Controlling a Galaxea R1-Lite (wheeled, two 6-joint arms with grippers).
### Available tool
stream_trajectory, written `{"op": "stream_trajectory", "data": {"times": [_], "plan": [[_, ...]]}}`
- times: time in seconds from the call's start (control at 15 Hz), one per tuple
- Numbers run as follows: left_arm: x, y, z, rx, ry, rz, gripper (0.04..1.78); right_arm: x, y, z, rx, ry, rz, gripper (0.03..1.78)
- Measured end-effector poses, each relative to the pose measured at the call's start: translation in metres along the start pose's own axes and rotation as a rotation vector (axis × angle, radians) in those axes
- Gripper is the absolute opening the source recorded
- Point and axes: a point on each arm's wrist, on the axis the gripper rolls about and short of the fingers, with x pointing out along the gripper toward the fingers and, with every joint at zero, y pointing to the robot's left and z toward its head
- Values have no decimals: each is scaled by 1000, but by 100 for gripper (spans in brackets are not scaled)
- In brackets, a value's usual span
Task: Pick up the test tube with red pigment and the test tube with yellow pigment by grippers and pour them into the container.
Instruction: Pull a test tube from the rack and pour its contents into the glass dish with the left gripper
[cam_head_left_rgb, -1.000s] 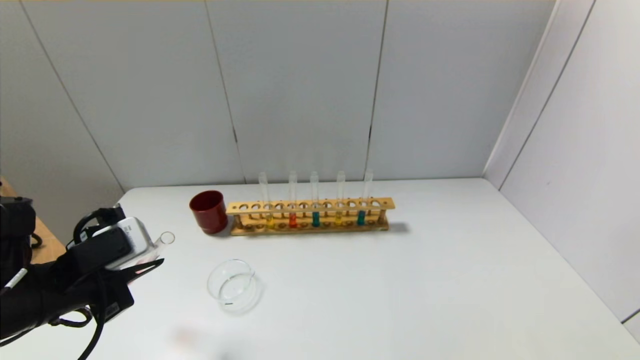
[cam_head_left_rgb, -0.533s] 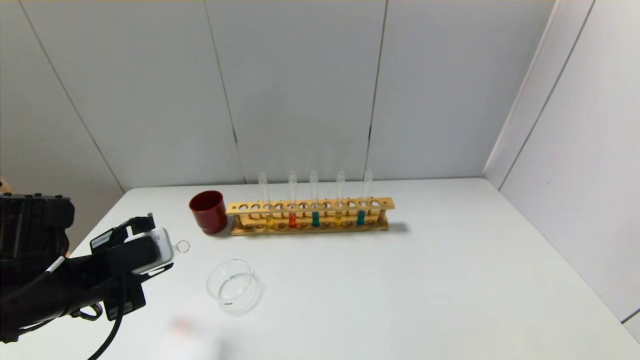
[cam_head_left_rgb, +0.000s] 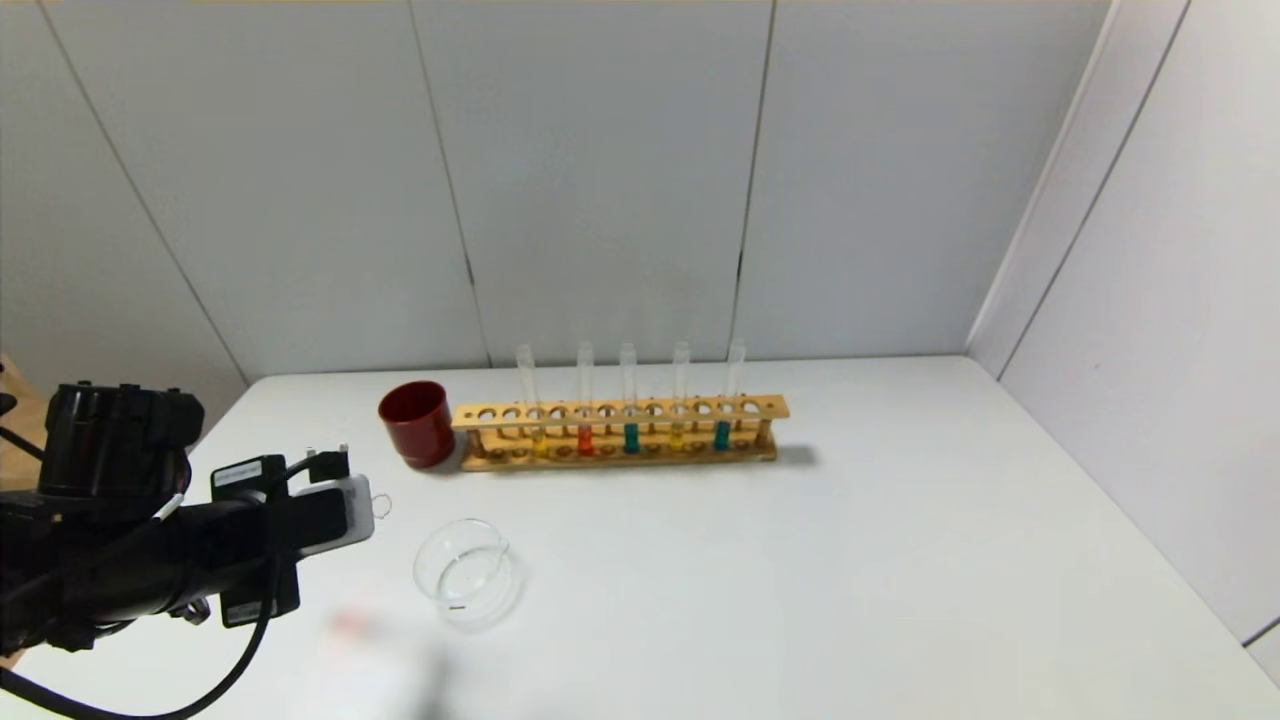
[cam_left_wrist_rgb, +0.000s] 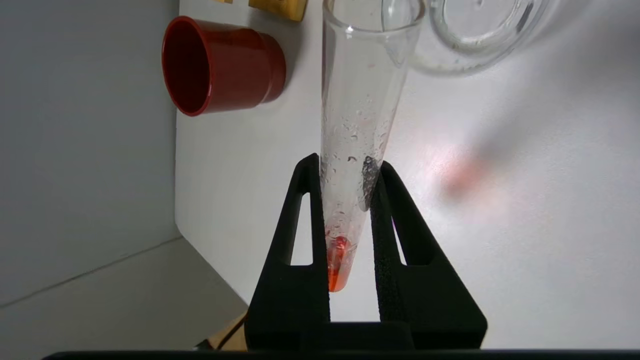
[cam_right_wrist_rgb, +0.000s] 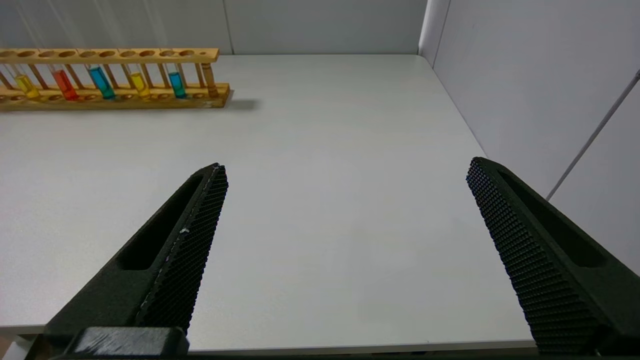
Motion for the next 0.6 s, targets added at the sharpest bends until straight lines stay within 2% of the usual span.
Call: {"op": "stream_trajectory", "data": {"times": [0.6], "plan": [[14,7,0,187,22,-11,30,0,0,0,0,0,0,175]]}}
